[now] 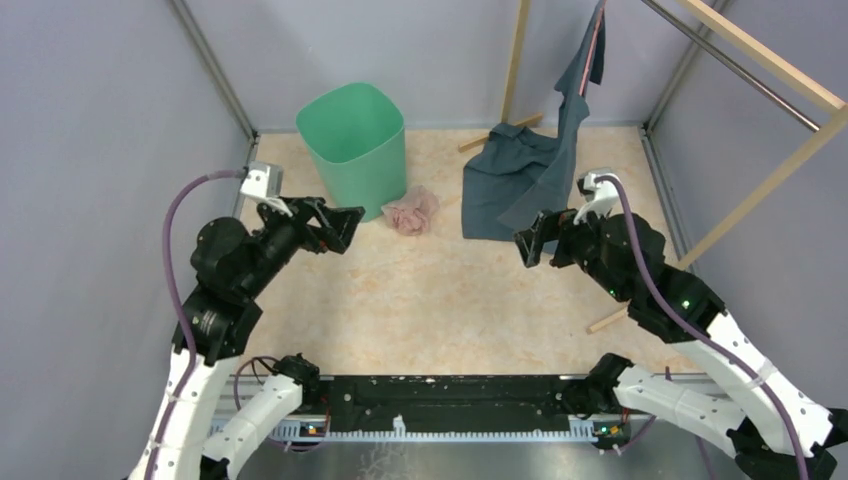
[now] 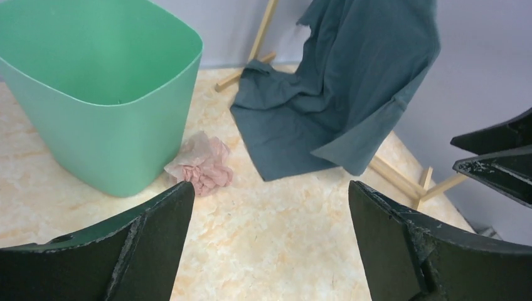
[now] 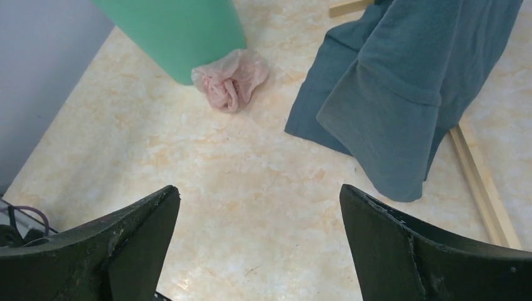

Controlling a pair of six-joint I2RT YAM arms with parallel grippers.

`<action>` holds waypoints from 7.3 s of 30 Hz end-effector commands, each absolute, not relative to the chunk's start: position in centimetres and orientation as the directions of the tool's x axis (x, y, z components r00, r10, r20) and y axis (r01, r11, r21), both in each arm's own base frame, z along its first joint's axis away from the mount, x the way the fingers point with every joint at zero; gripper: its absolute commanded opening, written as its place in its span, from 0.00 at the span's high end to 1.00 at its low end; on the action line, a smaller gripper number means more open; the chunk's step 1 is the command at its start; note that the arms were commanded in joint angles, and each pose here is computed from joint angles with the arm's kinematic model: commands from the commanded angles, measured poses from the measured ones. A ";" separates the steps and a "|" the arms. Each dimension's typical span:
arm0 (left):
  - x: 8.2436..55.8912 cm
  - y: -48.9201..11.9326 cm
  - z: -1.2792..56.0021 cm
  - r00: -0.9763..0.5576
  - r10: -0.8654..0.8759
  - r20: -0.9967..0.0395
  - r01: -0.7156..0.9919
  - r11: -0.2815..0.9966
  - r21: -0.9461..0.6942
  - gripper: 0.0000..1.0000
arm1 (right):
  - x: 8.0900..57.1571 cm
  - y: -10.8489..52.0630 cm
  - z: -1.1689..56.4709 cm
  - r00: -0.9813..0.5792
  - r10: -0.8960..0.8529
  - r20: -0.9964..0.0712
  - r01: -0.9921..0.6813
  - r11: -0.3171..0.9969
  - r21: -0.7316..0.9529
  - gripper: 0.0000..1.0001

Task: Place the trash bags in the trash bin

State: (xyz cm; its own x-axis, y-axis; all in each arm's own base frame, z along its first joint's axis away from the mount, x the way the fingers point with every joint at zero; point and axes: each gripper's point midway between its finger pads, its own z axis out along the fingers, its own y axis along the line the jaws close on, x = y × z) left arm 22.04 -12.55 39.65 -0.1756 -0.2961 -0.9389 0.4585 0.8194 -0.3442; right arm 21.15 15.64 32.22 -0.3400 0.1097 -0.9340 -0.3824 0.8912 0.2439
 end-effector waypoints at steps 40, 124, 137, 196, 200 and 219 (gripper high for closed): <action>42.4 -21.8 9.6 -0.473 -0.422 -0.773 -0.179 0.905 -0.385 0.02 | 19.2 21.7 18.6 -0.619 -0.022 -0.785 -0.487 0.795 0.362 0.01; 18.1 -25.5 8.4 -0.915 -0.082 -0.395 0.273 0.594 -0.756 0.43 | 19.1 25.0 14.4 -0.746 0.064 -0.663 -0.463 0.666 0.585 1.00; 19.3 -22.7 13.0 -0.799 -0.079 -0.597 0.393 0.683 -0.616 1.00 | 20.1 24.2 15.2 -0.711 0.059 -0.701 -0.461 0.714 0.528 1.00; 23.2 -15.9 17.7 -0.614 -0.020 -0.789 0.263 0.937 -0.228 1.00 | 23.0 18.1 14.1 -0.616 -0.084 -0.783 -0.337 0.927 0.166 1.00; 23.2 -15.6 21.8 -0.527 -0.039 -0.849 0.306 0.923 -0.233 1.00 | 23.4 18.6 14.0 -0.633 -0.081 -0.769 -0.328 0.929 0.172 0.96; 22.1 -15.3 34.0 -0.351 -0.099 -0.931 0.405 0.881 -0.246 1.00 | 21.6 23.2 20.1 -0.592 -0.060 -0.804 -0.535 0.774 0.337 0.27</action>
